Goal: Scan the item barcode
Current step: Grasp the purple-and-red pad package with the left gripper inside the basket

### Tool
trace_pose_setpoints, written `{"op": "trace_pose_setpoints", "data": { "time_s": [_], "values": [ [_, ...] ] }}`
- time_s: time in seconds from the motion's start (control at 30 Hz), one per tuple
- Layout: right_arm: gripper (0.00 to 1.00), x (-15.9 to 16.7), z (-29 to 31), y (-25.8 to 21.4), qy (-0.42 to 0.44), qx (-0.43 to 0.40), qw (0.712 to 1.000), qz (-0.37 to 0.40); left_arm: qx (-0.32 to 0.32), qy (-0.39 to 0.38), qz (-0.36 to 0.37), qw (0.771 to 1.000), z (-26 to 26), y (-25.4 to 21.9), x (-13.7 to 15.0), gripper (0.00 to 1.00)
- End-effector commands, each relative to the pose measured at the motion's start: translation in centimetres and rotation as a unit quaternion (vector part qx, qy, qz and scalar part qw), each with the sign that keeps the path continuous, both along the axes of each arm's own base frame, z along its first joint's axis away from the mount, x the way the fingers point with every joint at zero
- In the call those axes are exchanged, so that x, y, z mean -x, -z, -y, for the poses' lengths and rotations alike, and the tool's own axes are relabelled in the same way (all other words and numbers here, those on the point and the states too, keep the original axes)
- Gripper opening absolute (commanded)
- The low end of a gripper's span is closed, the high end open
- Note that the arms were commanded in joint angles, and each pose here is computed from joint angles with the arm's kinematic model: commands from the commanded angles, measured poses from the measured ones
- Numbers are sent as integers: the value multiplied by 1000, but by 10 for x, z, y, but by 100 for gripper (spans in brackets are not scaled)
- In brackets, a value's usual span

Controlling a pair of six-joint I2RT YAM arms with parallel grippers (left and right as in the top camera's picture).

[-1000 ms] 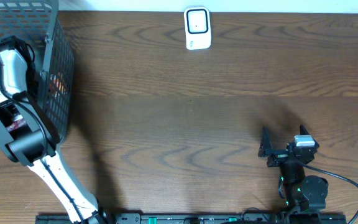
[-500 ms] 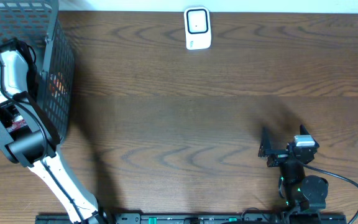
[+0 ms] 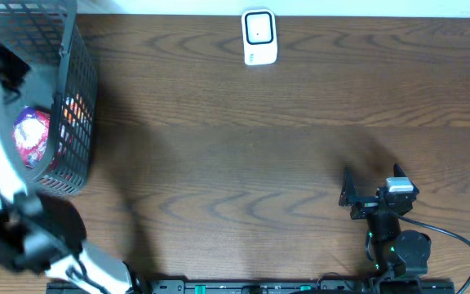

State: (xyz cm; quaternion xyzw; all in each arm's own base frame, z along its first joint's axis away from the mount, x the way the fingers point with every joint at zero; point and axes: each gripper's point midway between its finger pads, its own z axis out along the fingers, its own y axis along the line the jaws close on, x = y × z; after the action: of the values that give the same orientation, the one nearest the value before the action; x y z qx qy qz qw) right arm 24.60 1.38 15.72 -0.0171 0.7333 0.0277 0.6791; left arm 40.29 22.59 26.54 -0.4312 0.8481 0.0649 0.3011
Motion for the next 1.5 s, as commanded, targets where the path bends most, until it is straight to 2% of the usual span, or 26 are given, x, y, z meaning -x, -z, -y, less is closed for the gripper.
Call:
{"op": "trace_pose_setpoints", "data": {
  "time_s": [0.0, 0.07, 0.1, 0.13, 0.2, 0.27, 0.33, 0.57, 0.7, 0.8, 0.9, 1.03, 1.2, 1.47],
  "values": [
    [99, 0, 1, 1, 3, -7, 1000, 0, -14, 10, 69, 997, 13, -52, 8, 7],
    [99, 0, 1, 1, 3, -7, 1000, 0, -20, 10, 79, 997, 15, -62, 12, 8],
    [99, 0, 1, 1, 3, -7, 1000, 0, -20, 10, 79, 997, 15, -63, 13, 17],
    [99, 0, 1, 1, 3, -7, 1000, 0, -19, 9, 75, 997, 15, -62, 15, 37],
    [99, 0, 1, 1, 3, -7, 1000, 0, -15, 6, 58, 998, 15, -53, 17, 65],
    [99, 0, 1, 1, 3, -7, 1000, 0, -11, -1, 31, 999, 12, -38, 21, 78],
    [99, 0, 1, 1, 3, -7, 1000, 0, -8, -9, 2, 1000, 9, -21, 25, 85],
    [99, 0, 1, 1, 3, -7, 1000, 0, -8, -39, -131, 991, -6, 46, 43, 88],
    [99, 0, 1, 1, 3, -7, 1000, 0, 4, -40, -173, 984, -10, 75, 42, 89],
    [99, 0, 1, 1, 3, -7, 1000, 0, 22, -57, -188, 980, -10, 95, 40, 90],
    [99, 0, 1, 1, 3, -7, 1000, 0, 40, -81, -194, 977, -10, 114, 36, 99],
    [99, 0, 1, 1, 3, -7, 1000, 0, 62, -71, -189, 977, -6, 134, 21, 98],
    [99, 0, 1, 1, 3, -7, 1000, 0, 55, -63, -198, 977, -7, 155, 10, 98],
    [99, 0, 1, 1, 3, -7, 1000, 0, 63, -65, -259, 961, -6, 198, 18, 98]
  ]
}}
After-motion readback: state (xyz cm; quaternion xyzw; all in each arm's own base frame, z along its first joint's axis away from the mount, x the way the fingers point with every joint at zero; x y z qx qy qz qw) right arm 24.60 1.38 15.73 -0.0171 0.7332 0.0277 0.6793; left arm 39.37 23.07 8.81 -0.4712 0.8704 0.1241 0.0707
